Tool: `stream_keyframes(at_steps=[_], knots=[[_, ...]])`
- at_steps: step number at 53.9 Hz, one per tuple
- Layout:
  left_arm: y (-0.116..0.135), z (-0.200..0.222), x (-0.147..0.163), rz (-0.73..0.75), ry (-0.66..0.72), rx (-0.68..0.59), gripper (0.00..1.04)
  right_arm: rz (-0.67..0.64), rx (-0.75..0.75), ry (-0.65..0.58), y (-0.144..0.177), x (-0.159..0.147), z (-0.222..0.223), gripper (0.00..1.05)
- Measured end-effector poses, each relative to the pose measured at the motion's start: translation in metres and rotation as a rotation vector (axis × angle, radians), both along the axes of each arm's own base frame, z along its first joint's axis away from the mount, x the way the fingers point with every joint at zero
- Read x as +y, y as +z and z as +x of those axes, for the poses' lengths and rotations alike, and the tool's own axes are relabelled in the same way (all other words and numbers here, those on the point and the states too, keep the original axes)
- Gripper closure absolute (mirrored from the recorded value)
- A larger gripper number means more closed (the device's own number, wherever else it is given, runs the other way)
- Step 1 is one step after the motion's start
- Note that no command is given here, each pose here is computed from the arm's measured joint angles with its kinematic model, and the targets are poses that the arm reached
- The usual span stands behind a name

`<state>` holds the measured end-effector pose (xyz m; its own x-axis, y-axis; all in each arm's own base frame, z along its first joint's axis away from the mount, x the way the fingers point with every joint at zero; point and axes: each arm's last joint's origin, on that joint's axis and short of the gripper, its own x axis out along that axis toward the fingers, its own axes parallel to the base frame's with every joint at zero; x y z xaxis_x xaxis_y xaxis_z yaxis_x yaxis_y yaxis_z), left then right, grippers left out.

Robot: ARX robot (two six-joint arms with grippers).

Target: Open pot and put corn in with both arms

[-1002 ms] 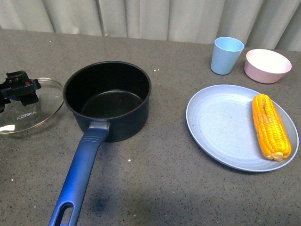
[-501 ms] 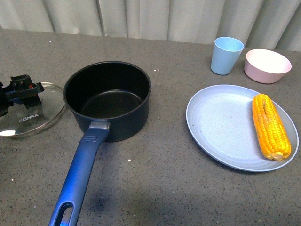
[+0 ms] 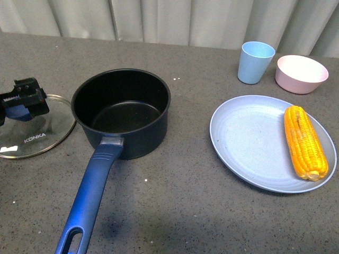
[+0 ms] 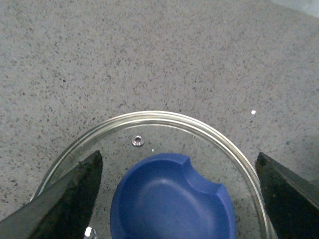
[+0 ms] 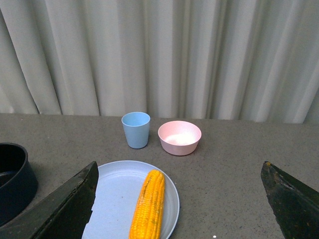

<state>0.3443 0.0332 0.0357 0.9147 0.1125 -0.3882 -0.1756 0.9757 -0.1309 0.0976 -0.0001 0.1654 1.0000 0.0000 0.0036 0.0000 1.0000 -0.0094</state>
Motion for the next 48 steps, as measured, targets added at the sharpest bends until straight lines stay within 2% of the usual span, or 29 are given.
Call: stream_keyframes(at_steps=[3,15,23,24,28,32,41,47,48], knots=[[0.011,-0.002,0.000,0.002,0.011,-0.011,0.05,0.000,0.000,0.000,0.000,0.000,0.000,0.09],[0.063,-0.028,0.000,0.023,0.040,-0.077,0.07,0.000,0.000,0.000,0.000,0.000,0.000,0.09],[0.086,-0.055,0.000,0.055,0.061,-0.100,0.07,0.000,0.000,0.000,0.000,0.000,0.000,0.09],[0.087,-0.059,0.001,0.063,0.034,-0.114,0.09,0.000,0.000,0.000,0.000,0.000,0.000,0.09],[0.099,-0.083,-0.004,0.099,-0.112,-0.303,0.25,0.000,0.000,-0.001,0.000,0.000,0.000,0.09],[0.110,-0.104,-0.010,0.136,-0.141,-0.381,0.43,0.000,0.000,0.000,0.000,0.000,0.000,0.09],[0.114,-0.138,-0.019,0.148,-0.147,-0.372,0.83,0.000,0.000,0.000,0.000,0.000,0.000,0.09],[0.121,-0.149,-0.025,0.153,-0.138,-0.357,1.01,0.000,0.000,0.000,0.000,0.000,0.000,0.09],[0.123,-0.151,-0.026,0.156,-0.126,-0.360,1.01,0.000,0.000,0.000,0.000,0.000,0.000,0.09]])
